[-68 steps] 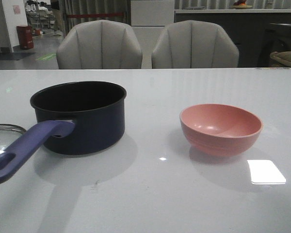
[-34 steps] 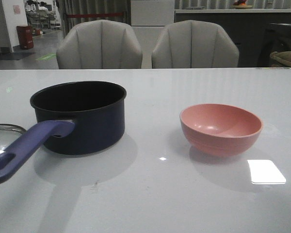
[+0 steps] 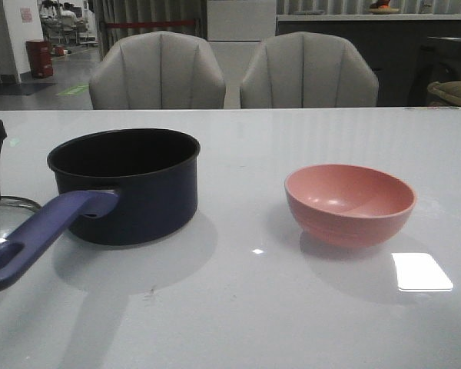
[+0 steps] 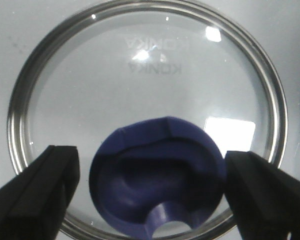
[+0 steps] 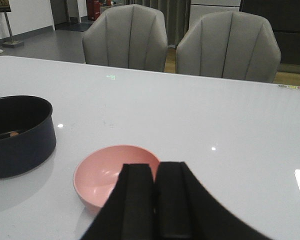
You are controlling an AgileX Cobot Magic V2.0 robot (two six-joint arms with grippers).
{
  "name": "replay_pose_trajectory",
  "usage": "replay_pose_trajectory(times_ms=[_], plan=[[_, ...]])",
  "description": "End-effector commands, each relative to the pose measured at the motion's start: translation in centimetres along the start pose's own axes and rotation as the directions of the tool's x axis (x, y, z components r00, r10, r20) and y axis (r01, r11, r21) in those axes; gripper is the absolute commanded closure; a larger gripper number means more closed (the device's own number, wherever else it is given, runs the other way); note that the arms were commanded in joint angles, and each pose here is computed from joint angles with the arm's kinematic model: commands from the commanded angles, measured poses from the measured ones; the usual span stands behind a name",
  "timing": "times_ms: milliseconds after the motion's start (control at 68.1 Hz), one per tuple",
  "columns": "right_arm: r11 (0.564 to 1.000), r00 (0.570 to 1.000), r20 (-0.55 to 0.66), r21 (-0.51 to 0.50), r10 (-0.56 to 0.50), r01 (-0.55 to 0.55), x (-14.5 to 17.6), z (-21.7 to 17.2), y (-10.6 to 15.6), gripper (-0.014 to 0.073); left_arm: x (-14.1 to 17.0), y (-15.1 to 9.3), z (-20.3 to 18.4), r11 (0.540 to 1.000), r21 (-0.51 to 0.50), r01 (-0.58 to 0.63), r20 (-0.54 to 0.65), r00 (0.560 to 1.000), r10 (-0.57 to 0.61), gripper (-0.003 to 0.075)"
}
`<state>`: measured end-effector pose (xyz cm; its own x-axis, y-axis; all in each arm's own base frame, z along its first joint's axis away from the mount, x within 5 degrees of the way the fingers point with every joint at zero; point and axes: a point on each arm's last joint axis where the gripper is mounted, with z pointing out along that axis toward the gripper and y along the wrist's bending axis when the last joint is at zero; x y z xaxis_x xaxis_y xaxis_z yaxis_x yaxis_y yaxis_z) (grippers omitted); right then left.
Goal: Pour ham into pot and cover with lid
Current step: 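Lift the glass lid by its knob with the left gripper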
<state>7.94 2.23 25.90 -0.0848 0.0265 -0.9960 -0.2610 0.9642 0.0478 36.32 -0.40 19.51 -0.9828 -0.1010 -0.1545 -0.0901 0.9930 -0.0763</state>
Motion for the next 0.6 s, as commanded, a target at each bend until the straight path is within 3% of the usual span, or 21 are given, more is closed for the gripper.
replay_pose_trajectory(times_ms=[0, 132, 367, 587], plan=[[0.999, 0.997, 0.079, 0.035, 0.001, -0.004, -1.43, -0.03, -0.29, 0.0468, -0.80, -0.38, -2.11, 1.000, 0.008, -0.009, 0.099, 0.995, 0.008, 0.0104], [0.999, 0.997, 0.079, 0.035, 0.001, -0.004, -1.43, -0.03, -0.29, 0.0468, -0.88, -0.39, -2.12, 1.000, 0.009, -0.009, 0.107, 0.994, 0.008, 0.0173], [0.999, 0.997, 0.079, 0.035, 0.001, -0.004, -1.43, -0.03, -0.29, 0.0468, -0.98, -0.39, -2.13, 1.000, 0.009, -0.009, 0.118, 0.993, 0.008, 0.0429], [0.999, 0.997, 0.079, 0.035, 0.001, -0.004, -1.43, -0.03, -0.29, 0.0468, -1.30, -0.47, -2.84, 1.000, 0.011, -0.011, 0.135, 0.991, 0.009, 0.0454]])
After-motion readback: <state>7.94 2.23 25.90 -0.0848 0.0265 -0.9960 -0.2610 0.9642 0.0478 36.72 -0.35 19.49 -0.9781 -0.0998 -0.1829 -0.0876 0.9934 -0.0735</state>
